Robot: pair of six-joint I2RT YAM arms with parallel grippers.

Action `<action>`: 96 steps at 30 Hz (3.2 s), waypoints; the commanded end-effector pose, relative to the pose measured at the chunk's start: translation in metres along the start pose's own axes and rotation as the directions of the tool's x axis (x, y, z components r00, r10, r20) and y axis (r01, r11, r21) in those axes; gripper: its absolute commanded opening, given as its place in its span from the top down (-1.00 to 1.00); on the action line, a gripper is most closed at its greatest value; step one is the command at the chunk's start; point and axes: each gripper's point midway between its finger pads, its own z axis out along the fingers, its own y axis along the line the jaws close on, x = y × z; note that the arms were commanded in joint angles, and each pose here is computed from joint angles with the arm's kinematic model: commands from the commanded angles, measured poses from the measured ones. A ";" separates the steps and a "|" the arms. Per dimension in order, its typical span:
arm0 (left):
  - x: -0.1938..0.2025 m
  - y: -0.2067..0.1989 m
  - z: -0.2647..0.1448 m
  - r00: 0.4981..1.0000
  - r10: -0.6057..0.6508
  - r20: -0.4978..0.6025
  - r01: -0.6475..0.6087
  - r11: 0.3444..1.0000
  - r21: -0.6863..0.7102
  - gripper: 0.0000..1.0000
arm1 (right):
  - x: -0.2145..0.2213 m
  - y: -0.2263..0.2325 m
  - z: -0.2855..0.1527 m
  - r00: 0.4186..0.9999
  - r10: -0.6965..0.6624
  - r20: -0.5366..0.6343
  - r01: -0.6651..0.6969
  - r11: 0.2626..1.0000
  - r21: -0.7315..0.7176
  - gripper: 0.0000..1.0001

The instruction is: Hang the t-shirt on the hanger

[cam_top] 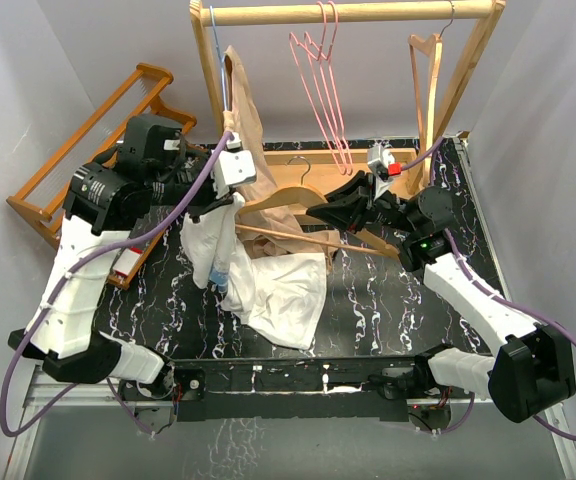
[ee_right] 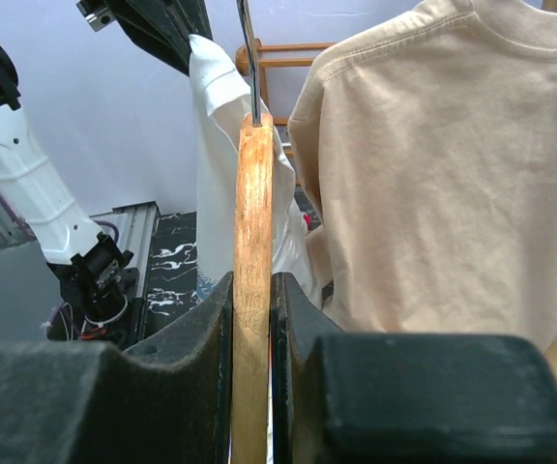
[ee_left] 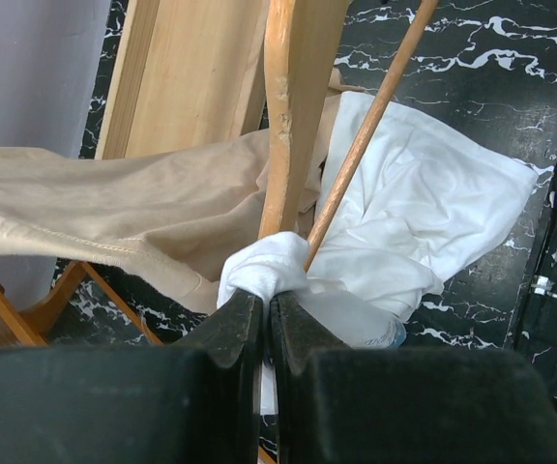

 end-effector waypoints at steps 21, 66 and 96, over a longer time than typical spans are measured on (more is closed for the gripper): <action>-0.053 -0.024 0.057 0.989 0.030 0.146 -0.052 0.987 0.151 1.00 | -0.040 0.023 0.001 0.987 -0.127 0.097 0.133 0.990 -0.055 0.84; -0.007 -0.036 0.038 0.992 -0.062 0.113 0.061 0.998 0.017 -0.27 | -0.019 0.022 0.004 0.994 -0.037 0.105 0.050 0.991 -0.123 0.84; -0.015 0.009 -0.009 0.967 -0.106 0.232 0.171 0.945 -0.280 -0.80 | -0.027 0.027 0.007 0.981 0.018 0.193 0.021 0.979 -0.201 0.84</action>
